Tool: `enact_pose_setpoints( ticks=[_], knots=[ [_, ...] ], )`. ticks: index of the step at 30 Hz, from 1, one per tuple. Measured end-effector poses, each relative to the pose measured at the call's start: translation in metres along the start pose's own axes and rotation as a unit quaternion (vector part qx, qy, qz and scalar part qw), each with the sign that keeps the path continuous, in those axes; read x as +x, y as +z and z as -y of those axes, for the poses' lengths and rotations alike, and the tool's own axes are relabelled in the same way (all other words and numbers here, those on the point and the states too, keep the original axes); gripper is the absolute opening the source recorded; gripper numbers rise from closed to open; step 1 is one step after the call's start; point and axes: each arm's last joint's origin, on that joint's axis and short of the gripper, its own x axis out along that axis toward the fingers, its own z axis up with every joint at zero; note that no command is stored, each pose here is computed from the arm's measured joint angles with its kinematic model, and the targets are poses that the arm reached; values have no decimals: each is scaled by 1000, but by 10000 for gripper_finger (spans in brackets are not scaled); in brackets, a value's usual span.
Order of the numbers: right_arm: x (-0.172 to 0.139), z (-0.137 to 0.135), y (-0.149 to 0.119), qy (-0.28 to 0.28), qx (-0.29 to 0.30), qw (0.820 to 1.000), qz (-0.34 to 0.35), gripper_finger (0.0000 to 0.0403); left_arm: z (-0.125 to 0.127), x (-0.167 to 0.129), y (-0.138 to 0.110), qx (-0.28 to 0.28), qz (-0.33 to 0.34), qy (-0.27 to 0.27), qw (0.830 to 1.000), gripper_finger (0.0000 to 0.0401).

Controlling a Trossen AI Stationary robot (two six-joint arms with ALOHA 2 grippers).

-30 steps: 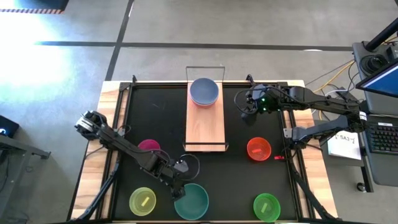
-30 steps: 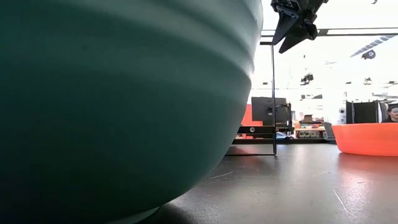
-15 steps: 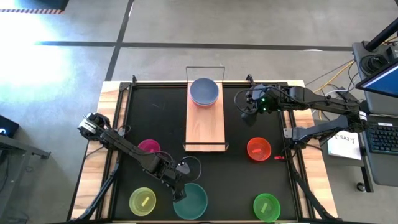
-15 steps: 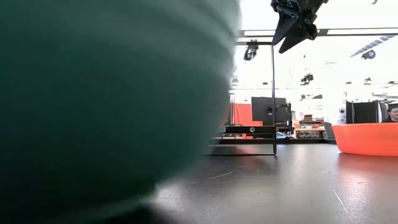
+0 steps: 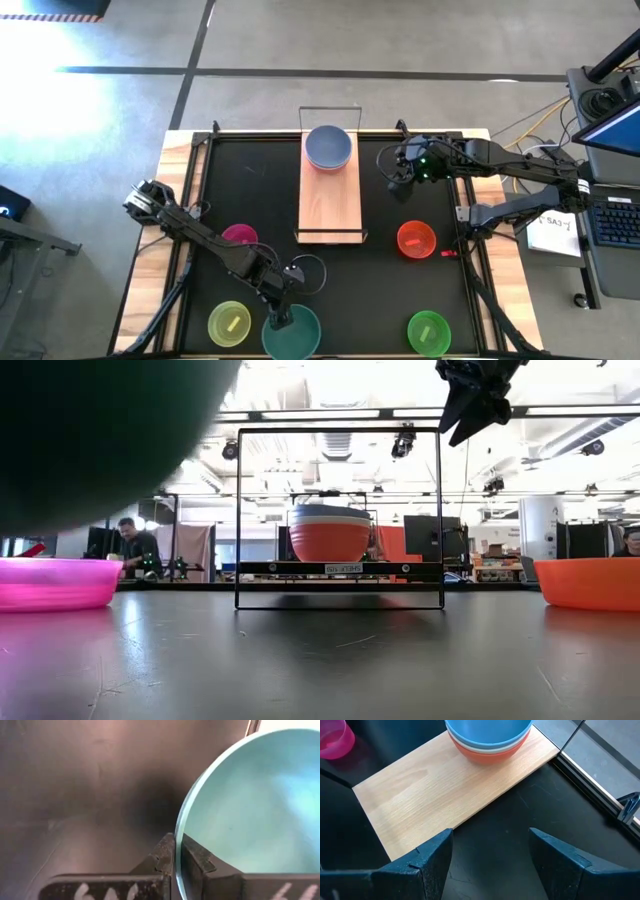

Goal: Place and stack bowls onto a shelf
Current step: Stack the large green bowl on top of the large blue bowl on the shelf

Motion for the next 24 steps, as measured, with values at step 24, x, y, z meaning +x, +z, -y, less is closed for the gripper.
enact_pose_setpoints(
  ticks=[24],
  knots=[
    [0, -2, 3, 13, 3, 1000, 13, 244, 40, -202, 31, -33, 184, 257, 948, 0]
  ],
)
